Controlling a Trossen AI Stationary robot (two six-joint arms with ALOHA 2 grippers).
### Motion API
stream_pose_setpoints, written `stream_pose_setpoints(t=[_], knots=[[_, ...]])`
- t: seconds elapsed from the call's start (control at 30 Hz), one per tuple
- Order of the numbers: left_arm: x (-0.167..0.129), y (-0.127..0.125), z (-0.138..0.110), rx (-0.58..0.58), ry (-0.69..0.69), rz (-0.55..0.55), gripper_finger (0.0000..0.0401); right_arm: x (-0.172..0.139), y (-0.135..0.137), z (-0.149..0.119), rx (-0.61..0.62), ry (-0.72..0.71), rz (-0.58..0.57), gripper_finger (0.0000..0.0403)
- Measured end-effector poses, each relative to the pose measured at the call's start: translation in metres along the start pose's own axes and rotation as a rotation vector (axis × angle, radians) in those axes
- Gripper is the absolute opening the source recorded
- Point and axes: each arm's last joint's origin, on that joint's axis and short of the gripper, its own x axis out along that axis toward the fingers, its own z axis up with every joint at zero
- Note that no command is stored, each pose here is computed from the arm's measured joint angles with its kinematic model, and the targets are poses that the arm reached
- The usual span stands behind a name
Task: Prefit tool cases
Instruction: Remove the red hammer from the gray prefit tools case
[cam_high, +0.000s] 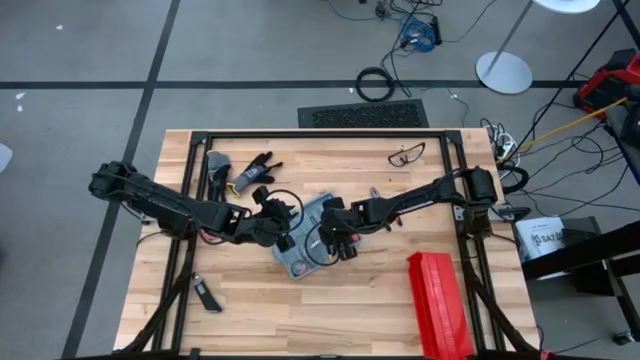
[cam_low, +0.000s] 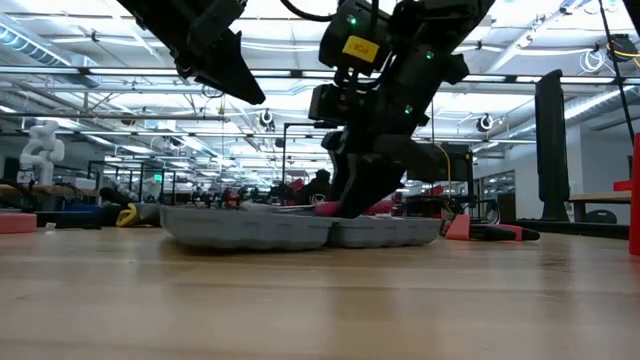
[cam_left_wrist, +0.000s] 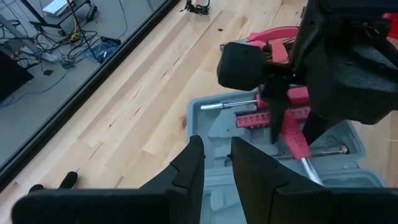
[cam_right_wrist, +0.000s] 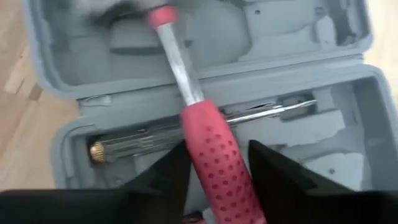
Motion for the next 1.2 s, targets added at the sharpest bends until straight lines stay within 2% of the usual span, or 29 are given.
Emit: stream_pose_setpoints(t=[0.07, 0.27, 0.43, 0.57, 0.73, 0.83, 0.93, 1.07, 1.1, 1.2], knots=[[0.000, 0.000, 0.000, 0.000, 0.000, 0.001, 0.0086, -0.002, 0.000, -0.001, -0.001, 0.017, -0.001, 0.0074], [0.000, 0.000, 0.000, 0.000, -0.001, 0.002, 0.0086, -0.008, 0.008, -0.001, -0.022, 0.037, -0.012, 0.0062], [0.000, 0.000, 0.000, 0.001, -0.003, 0.009, 0.0086, -0.041, 0.009, 0.006, -0.002, 0.015, -0.090, 0.0058], [0.000, 0.001, -0.001, 0.013, 0.002, 0.012, 0.0086, -0.076, -0.010, -0.006, 0.120, 0.113, -0.248, 0.0057], [0.000, 0.000, 0.000, 0.030, 0.002, 0.011, 0.0086, -0.091, -0.053, -0.045, 0.404, 0.190, -0.347, 0.0057], [0.000, 0.000, 0.000, 0.029, 0.001, 0.011, 0.0086, -0.082, -0.076, -0.067, 0.537, 0.173, -0.332, 0.0057], [0.000, 0.000, 0.000, 0.028, -0.001, 0.010, 0.0086, -0.066, -0.092, -0.083, 0.610, 0.129, -0.303, 0.0057], [0.000, 0.000, 0.000, 0.028, -0.001, 0.010, 0.0086, -0.052, -0.100, -0.093, 0.674, 0.092, -0.179, 0.0059], [0.000, 0.000, 0.000, 0.029, 0.000, 0.010, 0.0086, -0.052, -0.101, -0.093, 0.691, 0.086, -0.171, 0.0070], [0.000, 0.000, 0.000, 0.029, 0.000, 0.010, 0.0086, -0.056, -0.100, -0.093, 0.727, 0.088, -0.152, 0.0134]])
